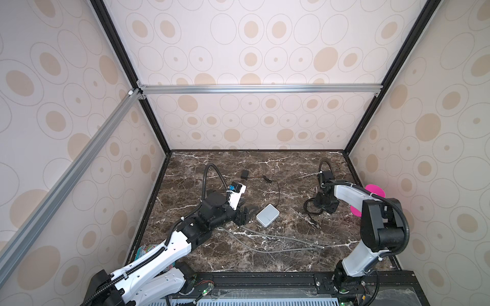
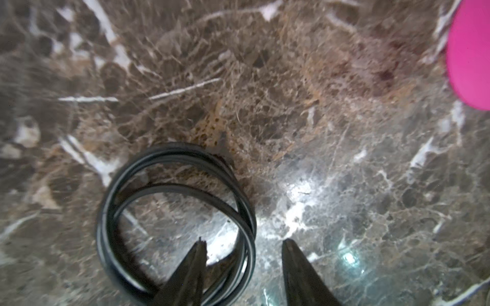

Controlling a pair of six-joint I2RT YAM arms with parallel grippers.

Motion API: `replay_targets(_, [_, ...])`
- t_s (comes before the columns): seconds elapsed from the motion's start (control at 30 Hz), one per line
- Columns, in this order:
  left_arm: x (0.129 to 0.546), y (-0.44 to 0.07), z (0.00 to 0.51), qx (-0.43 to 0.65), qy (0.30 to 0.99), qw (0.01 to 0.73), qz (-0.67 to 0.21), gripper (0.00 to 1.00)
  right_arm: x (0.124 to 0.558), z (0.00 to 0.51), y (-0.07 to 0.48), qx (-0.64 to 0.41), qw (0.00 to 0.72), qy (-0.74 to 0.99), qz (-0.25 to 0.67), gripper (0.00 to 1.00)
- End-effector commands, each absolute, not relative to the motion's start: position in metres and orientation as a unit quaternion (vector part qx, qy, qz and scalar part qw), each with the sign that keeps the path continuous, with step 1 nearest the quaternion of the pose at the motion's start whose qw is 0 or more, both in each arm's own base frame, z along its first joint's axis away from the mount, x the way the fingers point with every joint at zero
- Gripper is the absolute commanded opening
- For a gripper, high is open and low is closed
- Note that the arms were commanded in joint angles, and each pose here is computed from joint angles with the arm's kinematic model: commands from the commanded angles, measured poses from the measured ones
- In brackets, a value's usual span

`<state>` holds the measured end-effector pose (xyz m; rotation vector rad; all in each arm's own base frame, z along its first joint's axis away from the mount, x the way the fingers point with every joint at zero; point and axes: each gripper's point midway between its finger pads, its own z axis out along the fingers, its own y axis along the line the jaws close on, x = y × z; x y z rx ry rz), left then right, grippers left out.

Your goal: Insert the plug into the switch port

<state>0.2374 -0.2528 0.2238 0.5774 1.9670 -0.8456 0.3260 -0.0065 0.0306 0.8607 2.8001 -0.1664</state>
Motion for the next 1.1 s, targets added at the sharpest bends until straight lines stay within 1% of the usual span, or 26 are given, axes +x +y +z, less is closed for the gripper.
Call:
replay_targets(0.0, [0.239, -0.252, 0.216, 0.236, 0.801, 0.439, -0.332, 0.68, 0.331, 0.026, -0.012, 0.283, 0.097, 0.952, -0.068, 0.49])
replay_targets(0.03, [0.239, -0.252, 0.215, 0.236, 0.802, 0.436, -0.332, 0.68, 0.330, 0.023, -0.012, 0.287, 0.092, 0.951, -0.066, 0.49])
replay_targets(0.07, [0.239, -0.253, 0.214, 0.236, 0.804, 0.434, -0.332, 0.68, 0.329, 0.019, -0.012, 0.296, 0.086, 0.949, -0.062, 0.46])
replay_targets(0.17, [0.241, -0.255, 0.212, 0.232, 0.807, 0.428, -0.335, 0.68, 0.328, 0.013, -0.010, 0.322, 0.079, 0.942, -0.044, 0.28])
replay_targets(0.2, [0.242, -0.256, 0.211, 0.231, 0.807, 0.426, -0.336, 0.68, 0.328, 0.014, -0.010, 0.331, 0.081, 0.940, -0.038, 0.26])
replay_targets(0.27, [0.244, -0.260, 0.212, 0.228, 0.808, 0.423, -0.342, 0.68, 0.330, 0.017, -0.008, 0.345, 0.092, 0.934, -0.024, 0.25])
replay_targets(0.37, [0.247, -0.269, 0.212, 0.227, 0.806, 0.414, -0.357, 0.68, 0.337, 0.028, -0.004, 0.359, 0.117, 0.926, 0.010, 0.06])
replay_targets(0.4, [0.248, -0.273, 0.213, 0.230, 0.804, 0.410, -0.365, 0.68, 0.338, 0.034, -0.002, 0.361, 0.125, 0.924, 0.021, 0.02])
replay_targets(0.43, [0.248, -0.277, 0.213, 0.232, 0.801, 0.408, -0.372, 0.67, 0.340, 0.040, 0.000, 0.360, 0.133, 0.923, 0.031, 0.00])
replay_targets(0.53, [0.251, -0.287, 0.212, 0.234, 0.796, 0.405, -0.385, 0.67, 0.345, 0.066, 0.007, 0.363, 0.159, 0.916, 0.065, 0.00])
replay_targets(0.63, [0.252, -0.301, 0.210, 0.247, 0.788, 0.414, -0.384, 0.66, 0.339, 0.092, 0.013, 0.393, 0.175, 0.897, 0.098, 0.00])
replay_targets(0.77, [0.246, -0.330, 0.205, 0.300, 0.764, 0.440, -0.364, 0.66, 0.330, 0.109, 0.016, 0.433, 0.197, 0.869, 0.132, 0.00])
replay_targets(0.87, [0.248, -0.346, 0.209, 0.306, 0.757, 0.442, -0.372, 0.66, 0.321, 0.105, 0.006, 0.458, 0.198, 0.859, 0.111, 0.00])
replay_targets(0.93, [0.252, -0.352, 0.212, 0.300, 0.756, 0.441, -0.380, 0.66, 0.312, 0.091, -0.001, 0.486, 0.186, 0.849, 0.093, 0.00])
replay_targets(1.07, [0.256, -0.358, 0.210, 0.294, 0.764, 0.430, -0.381, 0.65, 0.296, 0.054, 0.006, 0.553, 0.130, 0.816, 0.104, 0.00])
